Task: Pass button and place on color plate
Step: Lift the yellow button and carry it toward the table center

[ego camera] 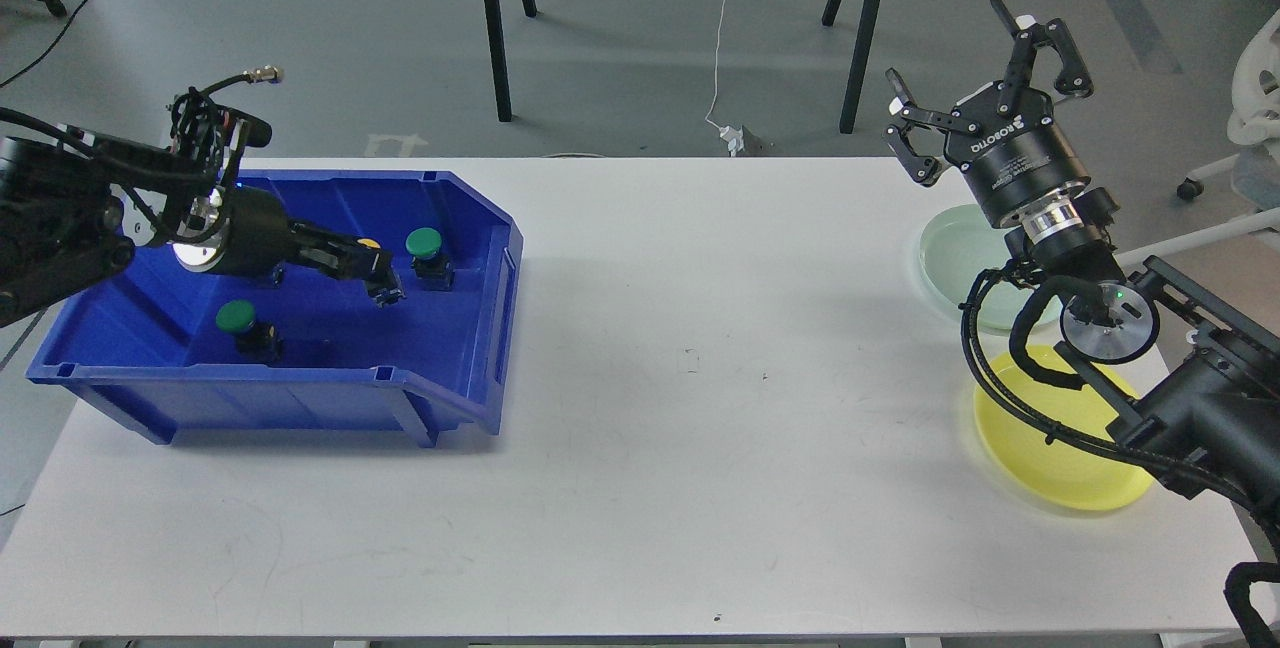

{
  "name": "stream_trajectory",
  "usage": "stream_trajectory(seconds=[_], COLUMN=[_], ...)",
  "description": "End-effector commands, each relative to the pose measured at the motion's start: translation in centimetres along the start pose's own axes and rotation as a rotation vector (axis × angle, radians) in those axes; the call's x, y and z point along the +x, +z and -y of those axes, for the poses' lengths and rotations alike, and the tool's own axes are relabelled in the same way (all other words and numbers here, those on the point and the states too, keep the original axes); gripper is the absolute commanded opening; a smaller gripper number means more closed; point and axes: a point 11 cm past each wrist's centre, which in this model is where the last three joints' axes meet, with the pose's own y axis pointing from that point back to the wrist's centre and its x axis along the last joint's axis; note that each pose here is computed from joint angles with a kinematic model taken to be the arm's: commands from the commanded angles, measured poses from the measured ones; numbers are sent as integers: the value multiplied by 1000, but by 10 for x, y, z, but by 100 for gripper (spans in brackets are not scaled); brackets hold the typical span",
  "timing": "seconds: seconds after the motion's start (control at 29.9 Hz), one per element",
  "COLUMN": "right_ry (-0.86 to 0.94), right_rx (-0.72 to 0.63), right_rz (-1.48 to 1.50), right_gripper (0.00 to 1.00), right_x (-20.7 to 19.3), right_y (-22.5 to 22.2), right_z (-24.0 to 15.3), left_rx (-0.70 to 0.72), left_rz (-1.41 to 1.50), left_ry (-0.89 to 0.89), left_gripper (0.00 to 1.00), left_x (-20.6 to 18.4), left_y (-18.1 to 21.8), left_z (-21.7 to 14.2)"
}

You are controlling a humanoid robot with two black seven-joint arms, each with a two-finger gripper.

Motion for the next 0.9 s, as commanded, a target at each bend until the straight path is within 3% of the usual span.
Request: stream_trajectory(seconds=[0.0,0.07,0.2,0.5,0.63,0.87], right_ry=[-10,-4,35,47,-38,-281], right_rx=[32,58,114,134,71,-67], right_rz=[-17,-32,-43,-121,-252,-522], right_gripper=[99,99,99,99,99,99], right_x=[-3,-2,10,18,4,-43], right_y=[-17,-29,-49,-73,-69,-42], right_z=[10,16,14,2,-13,-31], left_rx=[-154,-298,-567,-1073,-1132,-1107], left_rz=[-52,-91,-284,-612,-694,-788], left_ry=[148,277,400,293,256,245], left_gripper=[6,6,7,8,8,8], left_x=[50,78,98,97,81,60], left_y=[38,70,108,224,254,256], left_z=[-43,-67,-81,-11,26,61])
